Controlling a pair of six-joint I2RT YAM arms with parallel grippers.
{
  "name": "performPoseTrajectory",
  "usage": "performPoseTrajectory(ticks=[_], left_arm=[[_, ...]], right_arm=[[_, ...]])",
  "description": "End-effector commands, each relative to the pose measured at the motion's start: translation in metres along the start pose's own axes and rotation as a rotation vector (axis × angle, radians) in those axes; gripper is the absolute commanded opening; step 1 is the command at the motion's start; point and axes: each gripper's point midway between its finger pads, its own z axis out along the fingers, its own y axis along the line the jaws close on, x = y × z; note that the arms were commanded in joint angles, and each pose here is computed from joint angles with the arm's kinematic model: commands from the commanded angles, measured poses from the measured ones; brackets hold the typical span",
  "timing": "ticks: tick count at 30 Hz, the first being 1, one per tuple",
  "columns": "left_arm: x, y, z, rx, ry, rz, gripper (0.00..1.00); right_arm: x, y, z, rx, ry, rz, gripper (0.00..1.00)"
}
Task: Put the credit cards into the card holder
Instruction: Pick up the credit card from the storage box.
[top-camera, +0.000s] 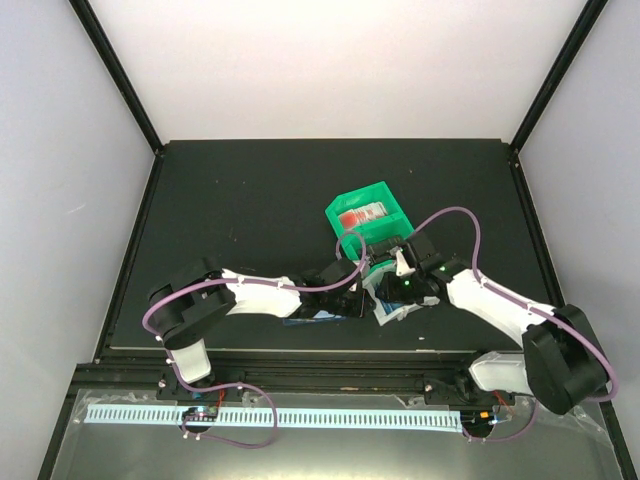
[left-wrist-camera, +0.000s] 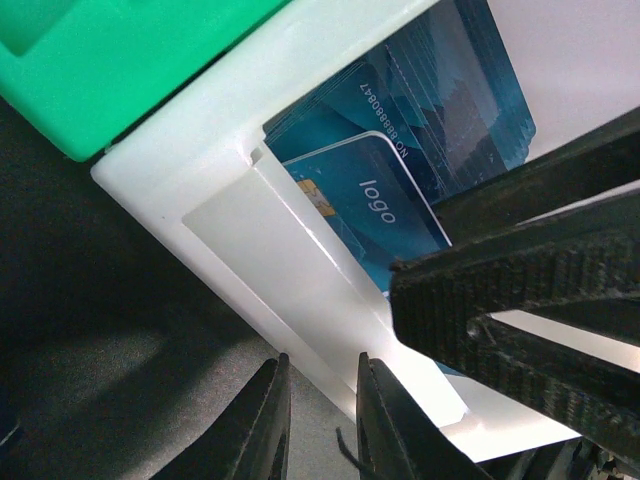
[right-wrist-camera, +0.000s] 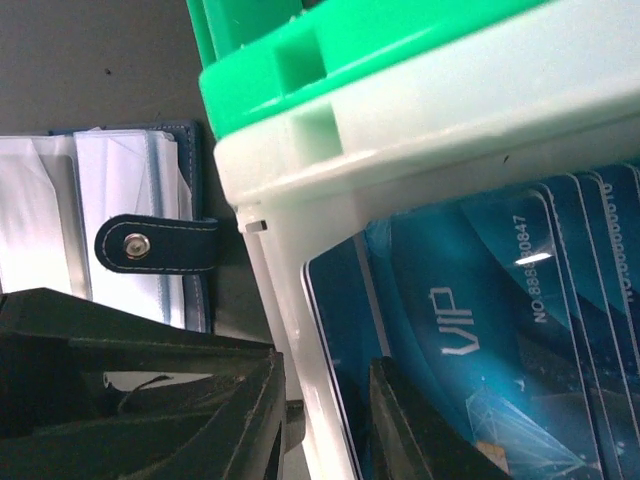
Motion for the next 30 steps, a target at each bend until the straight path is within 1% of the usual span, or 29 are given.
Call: performPoseTrajectory(ticks=[1,2,3,5,8,11,19,23,27,30], left_arm=[[0.001,0.004,0.004,-0.031,0.004,0.013,0.20],[0.001,0.004,0.004,-0.033,0.003,0.011,0.20],[0.001,0.004,0.003,-0.036,0.001,0.012,0.20],[0.000,0.004,0.002,-0.038,-0.002,0.013,0.20],[-0.001,0.004,0.000,-0.042,-0.005,0.014,0.20],[-0.003,0.003,-0.003,-0.043,-0.015,0.019,0.20],[-0.015,-0.013,-0.019,-0.007,-0.058,0.043,0.23],[-0.019,-0.020,-0.030,0.013,-0.081,0.052,0.27],[-0.022,-0.028,-0.044,0.059,-0.109,0.051,0.33],[-0.023,-0.034,-0.055,0.130,-0.121,0.025,0.42]], right_arm=[[0.003,-0.013,0.008,0.062,0.028,-0.032,0.26],[0.001,-0.015,0.010,0.075,0.029,-0.042,0.26],[-0.001,-0.016,0.011,0.086,0.028,-0.054,0.23],[-0.005,-0.020,0.015,0.111,0.034,-0.068,0.17],[-0.011,-0.020,0.015,0.129,0.025,-0.081,0.06],[-0.018,-0.013,0.004,0.119,-0.010,-0.092,0.01],[-0.025,-0.010,-0.033,0.168,-0.096,-0.095,0.01],[-0.029,-0.006,-0.047,0.161,-0.139,-0.086,0.01],[-0.034,-0.001,-0.060,0.146,-0.197,-0.073,0.01],[-0.041,0.009,-0.075,0.105,-0.264,-0.067,0.01]])
